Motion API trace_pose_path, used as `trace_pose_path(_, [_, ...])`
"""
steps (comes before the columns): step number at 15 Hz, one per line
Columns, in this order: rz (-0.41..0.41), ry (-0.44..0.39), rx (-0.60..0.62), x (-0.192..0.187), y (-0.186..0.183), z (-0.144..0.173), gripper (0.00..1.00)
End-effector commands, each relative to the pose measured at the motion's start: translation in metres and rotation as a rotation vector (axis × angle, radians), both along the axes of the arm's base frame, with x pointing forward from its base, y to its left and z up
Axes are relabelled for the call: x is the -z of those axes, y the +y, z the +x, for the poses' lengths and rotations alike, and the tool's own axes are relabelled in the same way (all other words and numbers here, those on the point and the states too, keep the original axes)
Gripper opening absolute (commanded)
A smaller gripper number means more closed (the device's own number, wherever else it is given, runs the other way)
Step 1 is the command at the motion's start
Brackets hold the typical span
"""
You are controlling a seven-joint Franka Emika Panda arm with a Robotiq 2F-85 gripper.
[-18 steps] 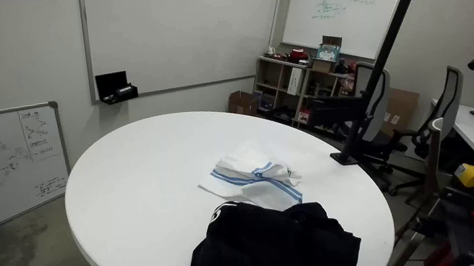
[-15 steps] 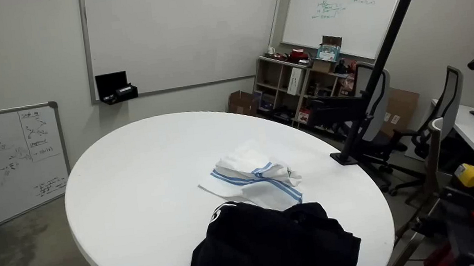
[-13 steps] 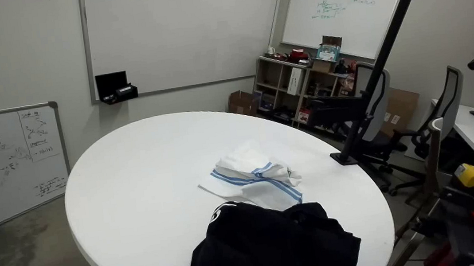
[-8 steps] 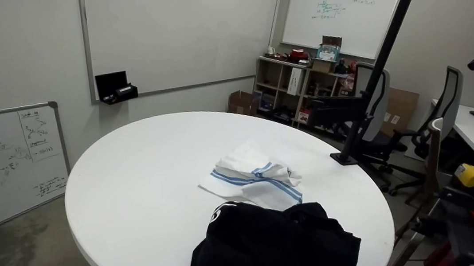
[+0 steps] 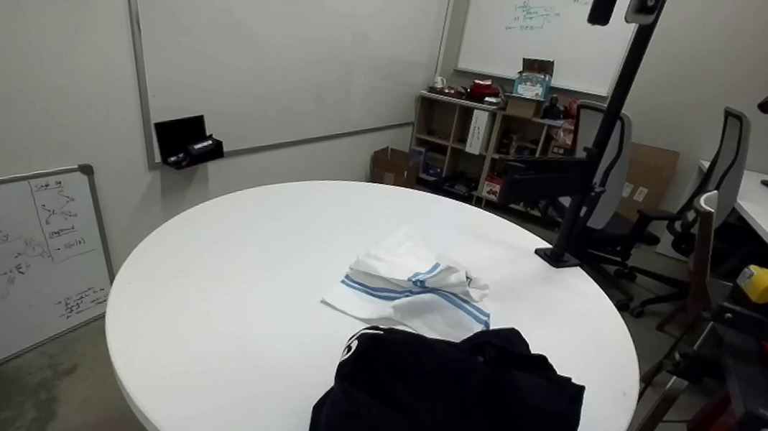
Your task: Pick the black shirt on the table and put it on the stand
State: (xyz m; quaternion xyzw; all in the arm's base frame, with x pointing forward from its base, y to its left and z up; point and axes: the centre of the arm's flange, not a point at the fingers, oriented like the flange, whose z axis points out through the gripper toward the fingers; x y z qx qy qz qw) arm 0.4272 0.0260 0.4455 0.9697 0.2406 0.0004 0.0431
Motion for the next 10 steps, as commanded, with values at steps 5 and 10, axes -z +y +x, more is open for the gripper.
trace_pose_path(5, [-0.013, 0.124, -0.399, 0.098, 0.068, 0.019, 1.0])
trace_pose_path(10, [-0.043, 0.216, -0.5, 0.178, 0.097, 0.033, 1.0])
